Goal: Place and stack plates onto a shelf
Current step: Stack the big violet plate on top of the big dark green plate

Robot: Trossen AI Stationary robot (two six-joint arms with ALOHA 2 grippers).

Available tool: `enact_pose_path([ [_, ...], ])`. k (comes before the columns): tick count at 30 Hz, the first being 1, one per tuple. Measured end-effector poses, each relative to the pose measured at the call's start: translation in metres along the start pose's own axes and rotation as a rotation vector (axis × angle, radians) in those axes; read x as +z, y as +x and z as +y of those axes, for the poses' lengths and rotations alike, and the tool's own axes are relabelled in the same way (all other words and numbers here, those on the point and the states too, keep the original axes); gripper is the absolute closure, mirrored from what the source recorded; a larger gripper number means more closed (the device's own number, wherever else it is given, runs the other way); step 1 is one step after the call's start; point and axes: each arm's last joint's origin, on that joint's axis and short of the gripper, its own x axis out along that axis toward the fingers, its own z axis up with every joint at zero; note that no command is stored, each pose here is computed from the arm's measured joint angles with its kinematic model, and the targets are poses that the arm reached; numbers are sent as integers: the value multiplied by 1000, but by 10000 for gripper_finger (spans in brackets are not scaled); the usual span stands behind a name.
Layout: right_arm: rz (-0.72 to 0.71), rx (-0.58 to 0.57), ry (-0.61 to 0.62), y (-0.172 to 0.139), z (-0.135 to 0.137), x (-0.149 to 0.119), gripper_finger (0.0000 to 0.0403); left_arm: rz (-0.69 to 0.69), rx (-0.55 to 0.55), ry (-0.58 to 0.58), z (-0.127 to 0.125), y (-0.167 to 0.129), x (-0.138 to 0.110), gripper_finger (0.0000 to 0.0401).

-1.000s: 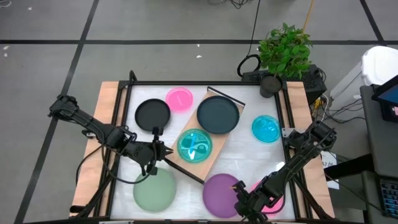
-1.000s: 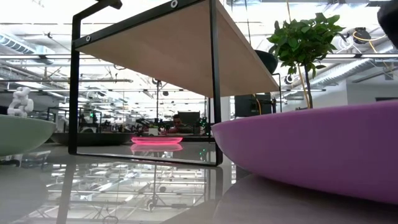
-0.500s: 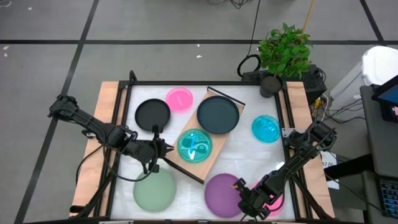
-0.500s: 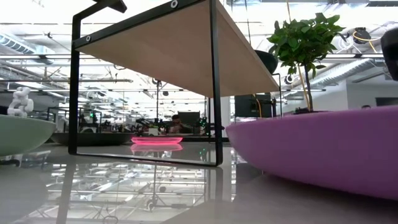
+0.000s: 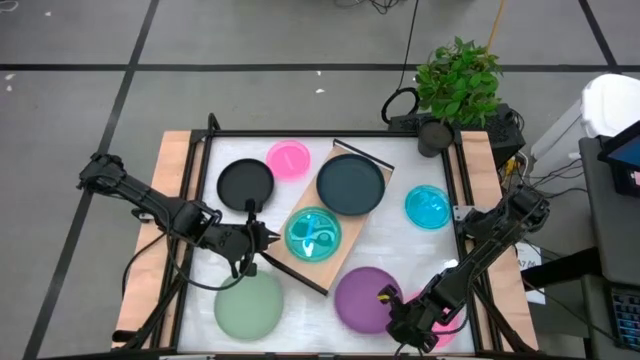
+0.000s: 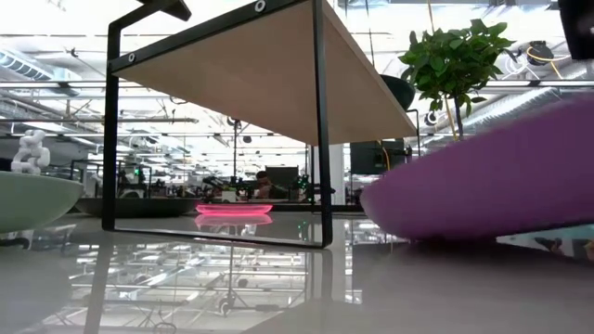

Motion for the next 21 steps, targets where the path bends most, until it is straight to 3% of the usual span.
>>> enact_pose_path([
  [9,-101,-92,63,-35,0,3,402,0,0,-12,0,0,0,368],
  [21,23,-184,213,-59,-1,5,402,2,0,-17,0,0,0,368],
])
